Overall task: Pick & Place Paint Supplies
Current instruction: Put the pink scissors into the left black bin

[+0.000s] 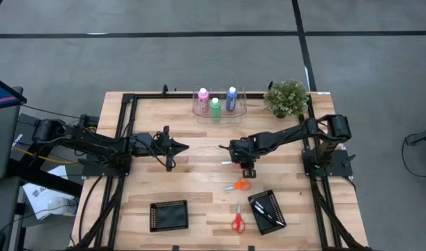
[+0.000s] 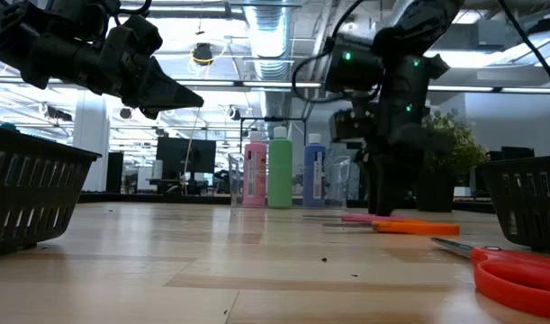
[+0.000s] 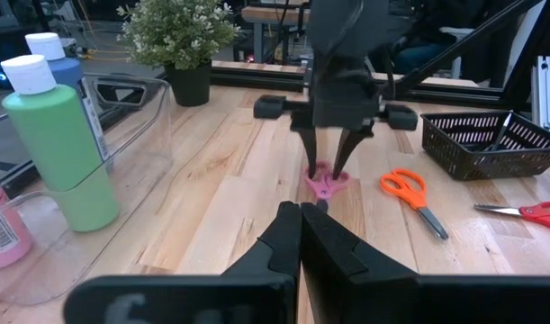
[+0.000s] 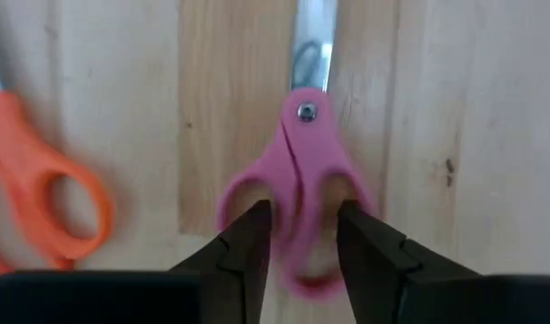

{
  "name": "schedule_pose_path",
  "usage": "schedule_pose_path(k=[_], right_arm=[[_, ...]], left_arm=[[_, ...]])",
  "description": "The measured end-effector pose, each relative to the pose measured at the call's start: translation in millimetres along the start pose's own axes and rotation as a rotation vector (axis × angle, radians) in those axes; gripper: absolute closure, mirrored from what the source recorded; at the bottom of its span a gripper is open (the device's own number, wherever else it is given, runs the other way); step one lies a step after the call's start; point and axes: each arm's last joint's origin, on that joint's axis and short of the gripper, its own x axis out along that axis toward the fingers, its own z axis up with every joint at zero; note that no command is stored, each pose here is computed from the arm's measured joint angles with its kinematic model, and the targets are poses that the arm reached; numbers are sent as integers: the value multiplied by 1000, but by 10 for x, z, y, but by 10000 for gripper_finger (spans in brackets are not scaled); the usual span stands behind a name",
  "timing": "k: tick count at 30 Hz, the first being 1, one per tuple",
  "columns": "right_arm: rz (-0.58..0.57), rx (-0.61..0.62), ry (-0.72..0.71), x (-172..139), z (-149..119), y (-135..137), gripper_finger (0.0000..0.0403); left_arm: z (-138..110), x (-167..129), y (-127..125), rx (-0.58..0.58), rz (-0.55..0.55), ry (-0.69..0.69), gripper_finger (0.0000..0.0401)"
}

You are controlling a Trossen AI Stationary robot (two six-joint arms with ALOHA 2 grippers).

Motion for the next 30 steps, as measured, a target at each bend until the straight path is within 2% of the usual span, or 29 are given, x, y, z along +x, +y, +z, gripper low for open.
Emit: schedule_pose_path(k=[5,8,16,30], right_arm=[[14,-11,76,193,-19,7,289],[11,-6,83,208,-21,7,296],[-28,-31,42,156,37,45,393],[-119,-104,27,107,136,284,402]], left_arm=[[-2,0,0,0,0,2,401],[-2,0,0,0,0,2,401],[-2,0,0,0,0,2,401],[-4,-1,0,1,0,3,401]])
